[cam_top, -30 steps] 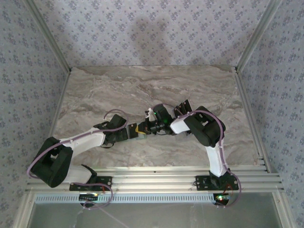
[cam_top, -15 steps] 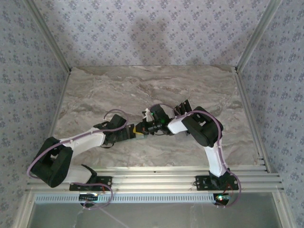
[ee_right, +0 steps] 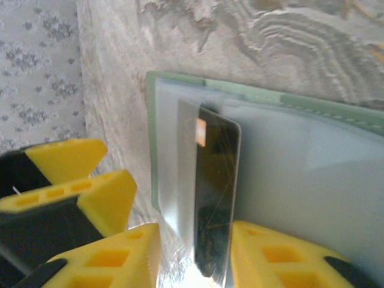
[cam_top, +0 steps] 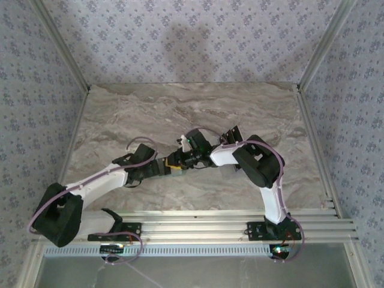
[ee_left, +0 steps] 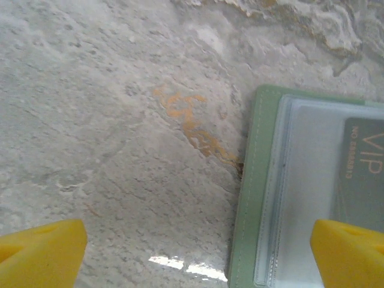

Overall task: Put the credit cards into the card holder
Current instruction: Insert the credit card into the card slot.

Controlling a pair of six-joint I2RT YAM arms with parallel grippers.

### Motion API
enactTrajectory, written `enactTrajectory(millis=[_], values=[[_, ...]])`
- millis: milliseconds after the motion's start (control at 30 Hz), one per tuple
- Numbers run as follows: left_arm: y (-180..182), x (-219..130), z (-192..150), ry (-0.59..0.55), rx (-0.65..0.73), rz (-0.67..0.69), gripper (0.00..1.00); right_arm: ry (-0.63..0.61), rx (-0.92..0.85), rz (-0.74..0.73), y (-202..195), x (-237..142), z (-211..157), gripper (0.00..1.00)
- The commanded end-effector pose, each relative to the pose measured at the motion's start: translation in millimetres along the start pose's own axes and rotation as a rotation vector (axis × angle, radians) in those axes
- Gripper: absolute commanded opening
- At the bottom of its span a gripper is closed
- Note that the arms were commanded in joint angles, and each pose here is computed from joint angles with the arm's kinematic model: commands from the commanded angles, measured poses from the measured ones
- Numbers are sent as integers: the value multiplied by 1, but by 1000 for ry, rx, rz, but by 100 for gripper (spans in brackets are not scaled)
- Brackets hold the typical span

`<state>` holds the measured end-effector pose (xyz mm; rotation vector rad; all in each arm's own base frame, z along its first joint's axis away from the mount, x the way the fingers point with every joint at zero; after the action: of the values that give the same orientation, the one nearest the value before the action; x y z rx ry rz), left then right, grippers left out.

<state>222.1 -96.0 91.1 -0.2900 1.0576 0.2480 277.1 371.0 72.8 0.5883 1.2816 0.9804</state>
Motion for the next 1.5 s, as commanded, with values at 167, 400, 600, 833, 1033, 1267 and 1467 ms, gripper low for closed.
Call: enactTrajectory(millis=[167, 400, 600, 833, 1033, 1267, 1467], values=[[29, -4, -3, 9, -118, 65, 97, 48, -44, -184, 8, -24, -3, 51], [46, 3, -9, 18, -174, 99, 97, 109, -145, -409, 11, -26, 3, 35], [51, 10, -12, 29, -192, 103, 98, 153, -210, -505, 12, -13, 5, 13], [49, 16, -13, 43, -194, 93, 98, 191, -217, -535, 6, 2, 2, 10], [46, 21, -16, 63, -190, 88, 98, 206, -215, -543, 2, 9, 0, 10], [46, 25, -19, 78, -184, 87, 98, 218, -215, -534, 3, 18, -1, 10], [45, 27, -20, 88, -178, 82, 98, 226, -216, -520, 6, 25, -2, 9]])
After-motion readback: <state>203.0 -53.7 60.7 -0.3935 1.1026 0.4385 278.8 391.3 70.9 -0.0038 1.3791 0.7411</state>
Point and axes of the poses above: each hand's point on the last joint's axis, 136 mm out from that joint toward the fingers, its own x axis out along the fingers, its own y axis along the line the jaws close on, z = x × y, the point moved 5 cm from there along -x, back along the fingers, and after that the axes turned 5 degrees about -x, right-handed, at the moved point
